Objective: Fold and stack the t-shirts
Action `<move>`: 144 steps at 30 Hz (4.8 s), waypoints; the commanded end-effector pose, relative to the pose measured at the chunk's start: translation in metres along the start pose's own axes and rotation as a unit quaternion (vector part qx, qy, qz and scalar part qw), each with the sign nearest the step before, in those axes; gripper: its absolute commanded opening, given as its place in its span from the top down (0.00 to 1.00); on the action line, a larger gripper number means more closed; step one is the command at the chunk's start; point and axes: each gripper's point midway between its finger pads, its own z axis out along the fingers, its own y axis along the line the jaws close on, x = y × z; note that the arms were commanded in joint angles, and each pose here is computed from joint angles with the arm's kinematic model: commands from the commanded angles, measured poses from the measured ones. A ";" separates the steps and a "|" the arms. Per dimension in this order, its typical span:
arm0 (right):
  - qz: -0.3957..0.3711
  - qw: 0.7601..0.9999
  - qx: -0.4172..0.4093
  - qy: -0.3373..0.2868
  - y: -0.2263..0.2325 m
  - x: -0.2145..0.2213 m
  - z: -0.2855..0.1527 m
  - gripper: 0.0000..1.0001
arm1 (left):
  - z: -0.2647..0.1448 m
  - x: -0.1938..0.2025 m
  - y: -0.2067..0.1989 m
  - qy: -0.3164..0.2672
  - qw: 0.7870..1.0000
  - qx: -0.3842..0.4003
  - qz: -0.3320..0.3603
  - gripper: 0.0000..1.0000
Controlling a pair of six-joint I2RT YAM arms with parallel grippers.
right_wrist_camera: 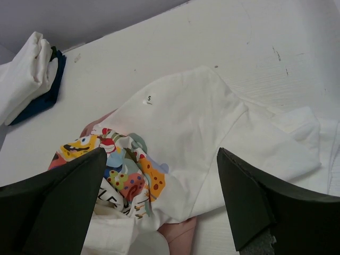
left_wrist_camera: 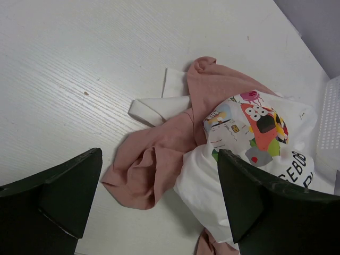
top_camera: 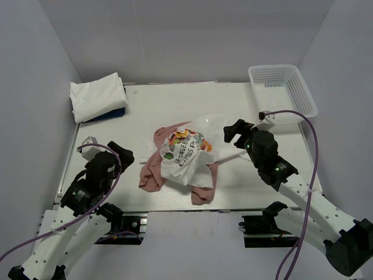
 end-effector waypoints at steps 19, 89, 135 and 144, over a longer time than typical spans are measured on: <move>-0.316 0.910 -0.084 0.255 0.096 0.132 0.041 0.10 | 0.006 -0.005 -0.005 -0.010 1.000 -0.008 -0.005 0.01; -0.186 0.982 0.027 -0.017 -0.073 -0.215 0.180 0.10 | 0.010 -0.004 0.004 -0.010 0.999 -0.045 -0.004 0.01; -0.287 0.942 -0.132 0.109 0.074 -0.020 0.131 1.00 | 0.010 0.001 -0.003 0.002 1.000 -0.022 0.003 0.01; -0.236 0.957 -0.118 -0.121 0.134 -0.207 0.066 1.00 | 0.007 -0.002 -0.001 -0.004 1.000 -0.021 0.000 0.01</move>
